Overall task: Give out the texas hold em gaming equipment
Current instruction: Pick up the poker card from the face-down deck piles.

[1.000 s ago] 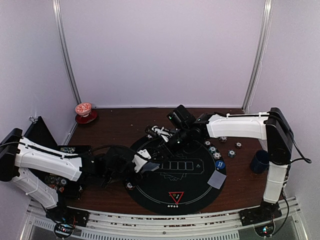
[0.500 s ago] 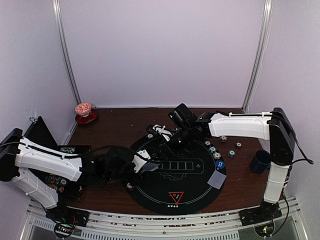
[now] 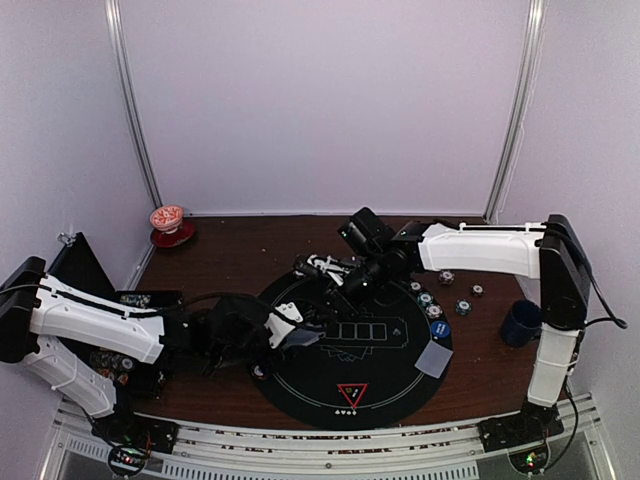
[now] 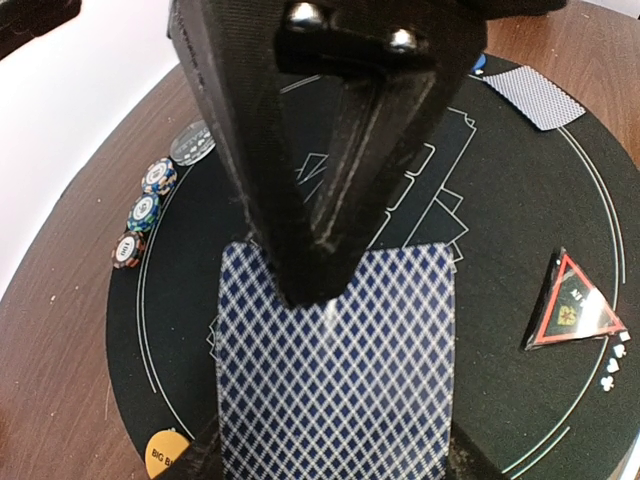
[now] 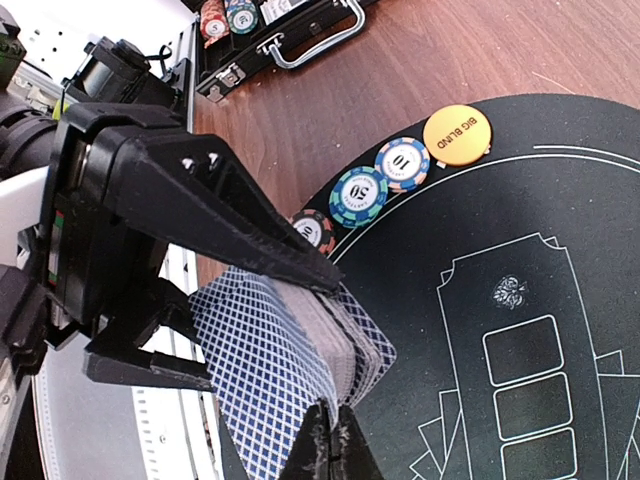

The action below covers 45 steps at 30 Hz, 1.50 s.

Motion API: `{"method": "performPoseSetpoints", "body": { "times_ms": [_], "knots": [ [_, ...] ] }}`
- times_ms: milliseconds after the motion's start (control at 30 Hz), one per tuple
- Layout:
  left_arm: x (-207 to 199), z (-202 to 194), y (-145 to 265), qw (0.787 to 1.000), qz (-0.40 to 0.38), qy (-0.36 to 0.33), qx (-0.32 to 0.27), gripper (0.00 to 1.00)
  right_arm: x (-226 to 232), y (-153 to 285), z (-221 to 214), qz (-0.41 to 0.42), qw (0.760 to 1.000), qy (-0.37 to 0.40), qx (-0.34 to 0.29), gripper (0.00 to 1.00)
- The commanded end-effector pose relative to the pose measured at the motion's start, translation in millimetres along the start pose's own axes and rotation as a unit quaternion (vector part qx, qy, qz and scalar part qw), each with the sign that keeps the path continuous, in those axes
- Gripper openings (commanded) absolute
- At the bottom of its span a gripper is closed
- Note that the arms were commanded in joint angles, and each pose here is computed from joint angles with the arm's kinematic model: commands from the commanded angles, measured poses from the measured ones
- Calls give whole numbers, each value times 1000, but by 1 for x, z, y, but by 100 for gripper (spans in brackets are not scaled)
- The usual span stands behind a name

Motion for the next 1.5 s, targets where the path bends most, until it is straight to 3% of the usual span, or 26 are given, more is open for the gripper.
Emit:
{"method": "performPoseSetpoints", "body": {
  "times_ms": [0, 600, 1067, 1300, 1333, 1467],
  "knots": [
    [6, 22, 4, 998, 14, 10, -52, 51, 2, 12, 0, -10, 1000, 5, 8, 0],
    [7, 19, 5, 999, 22, 10, -44, 51, -11, 49, 9, -19, 1000, -11, -22, 0],
    [11, 19, 7, 998, 35, 13, -41, 51, -32, 98, 31, -38, 992, -37, -111, 0],
    [14, 21, 12, 998, 41, 13, -44, 51, -57, 78, 67, -54, 991, -55, -114, 0],
    [16, 20, 15, 998, 46, 15, -44, 51, -71, 55, 77, -49, 993, -59, -85, 0],
    [19, 20, 20, 997, 53, 17, -46, 51, -84, 23, 91, -46, 995, -56, -72, 0]
  ]
}}
Point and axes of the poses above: each gripper's point midway between its finger pads, its own y axis back along the fingers, its own x axis along the line the jaws close on, z = x × y, the point moved 7 cm from there along y, back along the fingers, and after that the axes turned 12 degrees about -y, right-handed, at the moved point
